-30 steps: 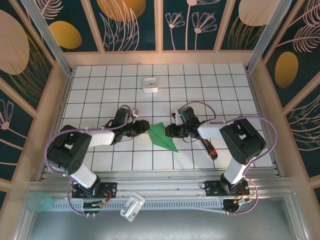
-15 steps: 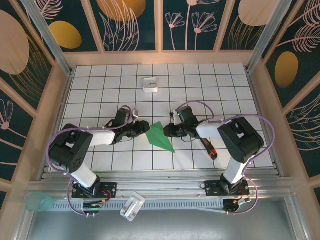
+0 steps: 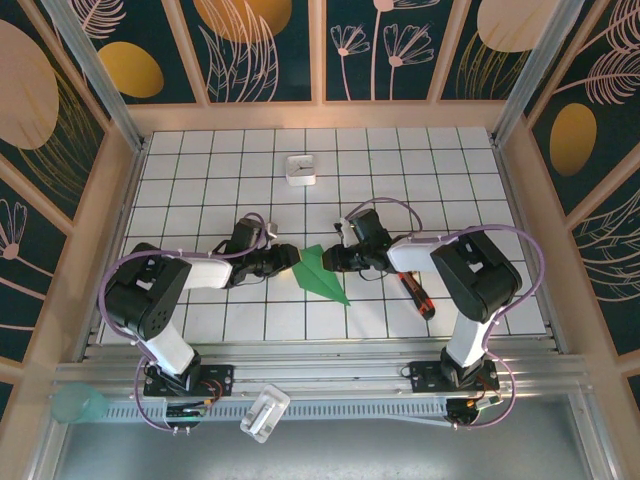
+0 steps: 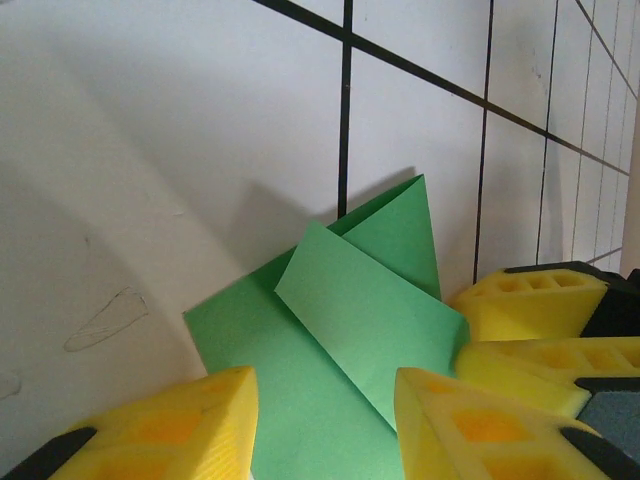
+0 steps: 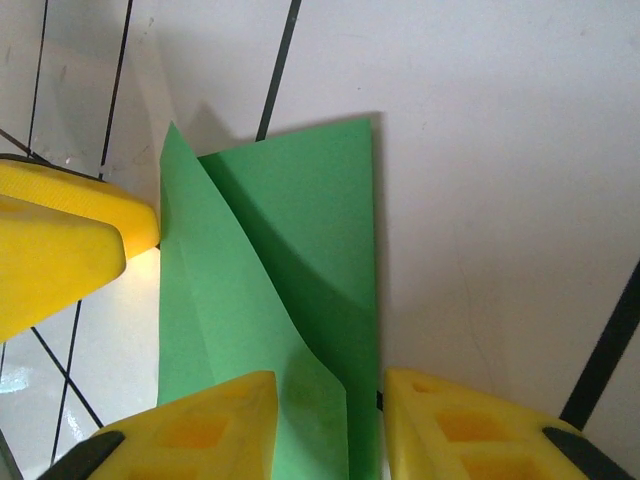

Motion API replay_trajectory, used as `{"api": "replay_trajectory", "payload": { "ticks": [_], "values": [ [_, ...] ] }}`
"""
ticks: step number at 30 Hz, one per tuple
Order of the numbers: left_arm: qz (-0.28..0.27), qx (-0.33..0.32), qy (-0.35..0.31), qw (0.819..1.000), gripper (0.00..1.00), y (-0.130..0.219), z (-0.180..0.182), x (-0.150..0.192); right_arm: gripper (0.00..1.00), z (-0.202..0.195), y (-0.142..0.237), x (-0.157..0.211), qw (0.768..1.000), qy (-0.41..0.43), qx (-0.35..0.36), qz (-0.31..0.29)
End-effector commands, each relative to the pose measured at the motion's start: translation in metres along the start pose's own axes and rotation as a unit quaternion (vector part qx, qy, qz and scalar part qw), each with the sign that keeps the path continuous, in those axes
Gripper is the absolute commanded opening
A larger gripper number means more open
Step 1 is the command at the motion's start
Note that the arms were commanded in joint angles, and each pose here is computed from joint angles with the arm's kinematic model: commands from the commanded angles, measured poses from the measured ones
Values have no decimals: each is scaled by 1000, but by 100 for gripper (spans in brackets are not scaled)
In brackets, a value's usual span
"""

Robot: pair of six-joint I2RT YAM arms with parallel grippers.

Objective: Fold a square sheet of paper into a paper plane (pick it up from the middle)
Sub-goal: Turn over the paper at the center of the table.

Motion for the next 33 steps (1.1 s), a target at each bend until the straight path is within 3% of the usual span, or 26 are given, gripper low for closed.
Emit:
{"api": "replay_trajectory", "payload": {
  "ticks": [1,10,33],
  "values": [
    [17,-5,-2,1000,41,-11,6,2,32,7,-7,5,999,7,-34,24],
    [19,-7,-1,1000,41,-13,7,2,22,8,1,2,998,3,-64,19],
    [24,-11,2,1000,41,-15,12,5,27,16,-13,8,998,36,-51,27]
  ]
}}
Point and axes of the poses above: each hand's point on the last joint's axis, 136 mm out from that joint toward the fingers, its own y axis back along the fingers, its own z axis along the line the jaws close on, x = y × z, the point moved 10 cm from there along y, back along the fingers, and after that the axes turned 1 degree about -y, right-handed, at the moved point
